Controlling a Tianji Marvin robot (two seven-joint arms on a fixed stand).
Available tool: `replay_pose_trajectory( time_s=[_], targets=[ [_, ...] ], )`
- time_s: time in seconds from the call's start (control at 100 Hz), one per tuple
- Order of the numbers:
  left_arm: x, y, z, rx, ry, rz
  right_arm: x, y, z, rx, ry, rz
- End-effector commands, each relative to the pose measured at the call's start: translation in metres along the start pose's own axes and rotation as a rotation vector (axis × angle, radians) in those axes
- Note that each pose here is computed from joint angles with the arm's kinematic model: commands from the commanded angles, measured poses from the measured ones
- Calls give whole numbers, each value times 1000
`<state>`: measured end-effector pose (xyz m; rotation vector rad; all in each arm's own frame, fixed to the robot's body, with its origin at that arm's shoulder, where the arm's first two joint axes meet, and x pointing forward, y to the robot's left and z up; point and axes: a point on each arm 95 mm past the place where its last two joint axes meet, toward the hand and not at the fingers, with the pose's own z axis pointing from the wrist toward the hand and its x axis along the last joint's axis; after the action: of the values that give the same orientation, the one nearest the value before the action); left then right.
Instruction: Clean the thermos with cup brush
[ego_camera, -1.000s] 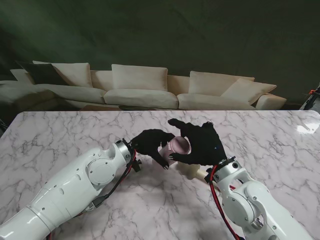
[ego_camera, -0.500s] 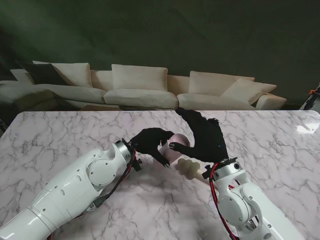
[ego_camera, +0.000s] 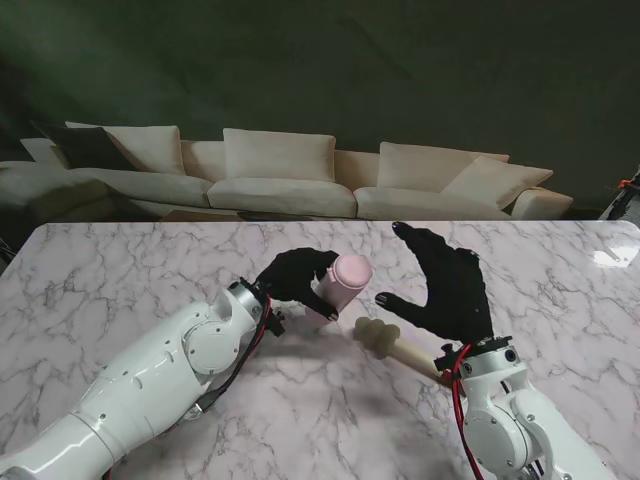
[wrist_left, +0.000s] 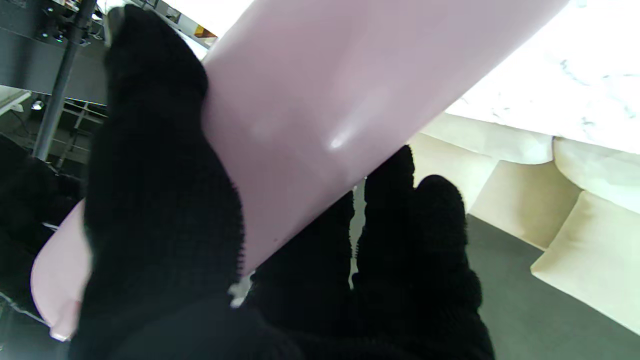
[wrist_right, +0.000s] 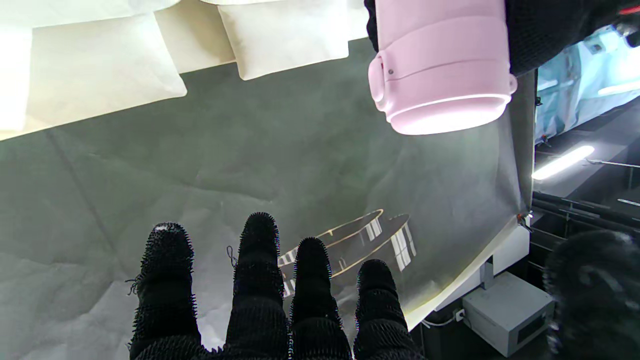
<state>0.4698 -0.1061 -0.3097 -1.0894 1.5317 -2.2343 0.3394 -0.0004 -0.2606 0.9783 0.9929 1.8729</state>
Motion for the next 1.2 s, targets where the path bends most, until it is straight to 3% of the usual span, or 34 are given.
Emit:
replay_pose_trajectory(
  time_s=[0.0,0.47,1.19],
  targets=[
    [-1,2,7,3,-12,-6,-8,-9,-8,22,-30,-13],
    [-22,19,12,69,-115,-55,-13,-17,-8,33,-55,-25],
    [-40,42,0,73,-231,-93,-24,-24,-11,54,-91,-45]
  ],
)
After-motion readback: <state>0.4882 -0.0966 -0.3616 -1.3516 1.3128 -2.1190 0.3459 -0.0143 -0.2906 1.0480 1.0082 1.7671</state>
